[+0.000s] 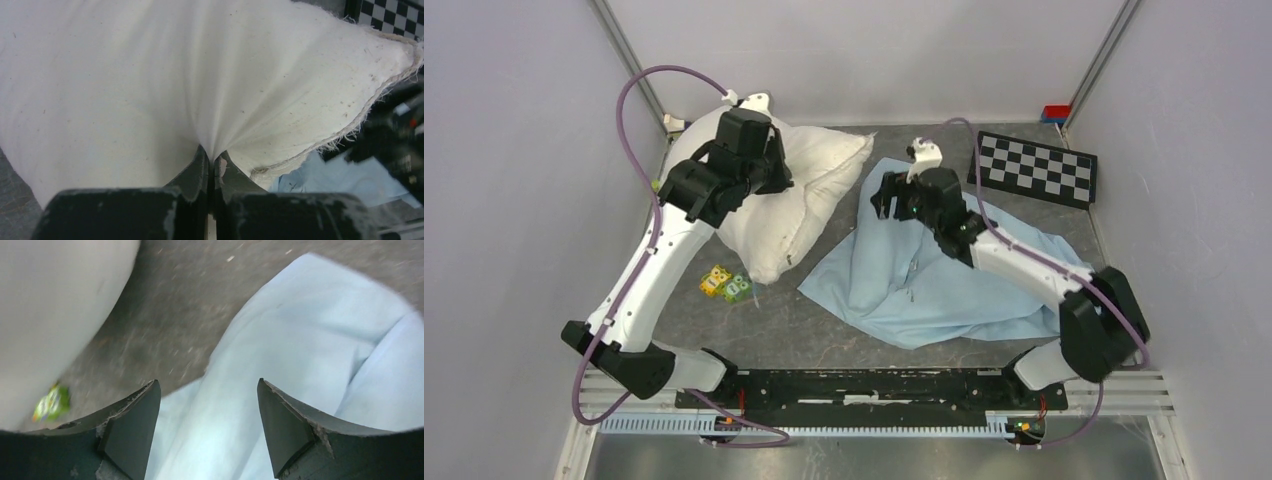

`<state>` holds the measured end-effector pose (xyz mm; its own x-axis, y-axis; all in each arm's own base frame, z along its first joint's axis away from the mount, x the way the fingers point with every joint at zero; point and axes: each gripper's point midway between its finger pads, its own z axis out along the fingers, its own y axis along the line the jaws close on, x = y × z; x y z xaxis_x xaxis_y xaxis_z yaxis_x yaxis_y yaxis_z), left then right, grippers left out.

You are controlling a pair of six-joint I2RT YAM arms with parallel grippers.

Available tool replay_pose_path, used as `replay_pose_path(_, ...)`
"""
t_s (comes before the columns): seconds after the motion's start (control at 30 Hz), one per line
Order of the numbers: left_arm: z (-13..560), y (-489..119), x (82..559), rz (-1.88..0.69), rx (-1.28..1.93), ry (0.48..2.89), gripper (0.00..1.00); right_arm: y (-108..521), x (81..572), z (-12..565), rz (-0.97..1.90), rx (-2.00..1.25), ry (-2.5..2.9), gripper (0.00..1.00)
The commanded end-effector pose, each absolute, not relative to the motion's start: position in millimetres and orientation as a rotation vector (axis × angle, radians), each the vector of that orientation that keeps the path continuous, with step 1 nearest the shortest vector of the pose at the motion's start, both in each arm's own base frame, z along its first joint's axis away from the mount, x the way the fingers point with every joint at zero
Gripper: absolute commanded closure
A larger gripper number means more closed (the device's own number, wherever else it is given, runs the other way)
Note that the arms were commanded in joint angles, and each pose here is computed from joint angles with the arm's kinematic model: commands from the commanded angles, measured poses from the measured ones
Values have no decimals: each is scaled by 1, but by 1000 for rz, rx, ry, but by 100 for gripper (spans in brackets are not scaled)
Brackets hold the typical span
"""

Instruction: Put the pillow into the pillowcase

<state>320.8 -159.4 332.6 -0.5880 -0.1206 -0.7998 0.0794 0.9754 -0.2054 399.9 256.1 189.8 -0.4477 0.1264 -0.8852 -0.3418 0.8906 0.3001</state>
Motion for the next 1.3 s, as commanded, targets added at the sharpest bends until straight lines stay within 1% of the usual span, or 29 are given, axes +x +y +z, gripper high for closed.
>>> replay_pose_path(0.0,393,-139,343,-406,-220,1988,98,274,341,190,588,-275,1912,24)
replay_pose_path(0.1,408,-133,355,-459,-285,1944,98,294,309,171,645,-353,1921,31)
replay_pose_path(0.17,416,-129,362,-487,-313,1923,98,320,287,165,684,-442,1907,32)
replay_pose_path(0.27,426,-125,375,-539,-350,1911,98,354,268,152,696,-561,1902,34)
replay_pose_path(0.47,438,-122,391,-557,-365,1898,98,401,254,113,691,-709,1943,34)
replay_pose_path(0.67,440,-122,398,-567,-352,1904,98,410,248,66,610,-771,2023,33)
replay_pose_path(0.73,439,-122,399,-565,-351,1906,98,408,248,56,587,-783,2038,36)
replay_pose_path(0.8,438,-121,401,-562,-354,1909,98,409,247,51,573,-795,2046,45)
replay_pose_path(0.9,436,-121,403,-556,-351,1913,98,414,244,52,570,-823,2041,67)
replay_pose_path(0.97,434,-121,405,-552,-349,1917,98,421,238,63,587,-855,2017,87)
replay_pose_path(1.03,433,-121,406,-550,-348,1920,98,433,226,84,637,-887,1972,99)
replay_pose_path(1.17,428,-128,405,-587,-323,1943,97,456,186,126,811,-951,1874,100)
replay_pose_path(1.27,421,-133,404,-607,-311,1965,98,468,157,122,923,-995,1868,100)
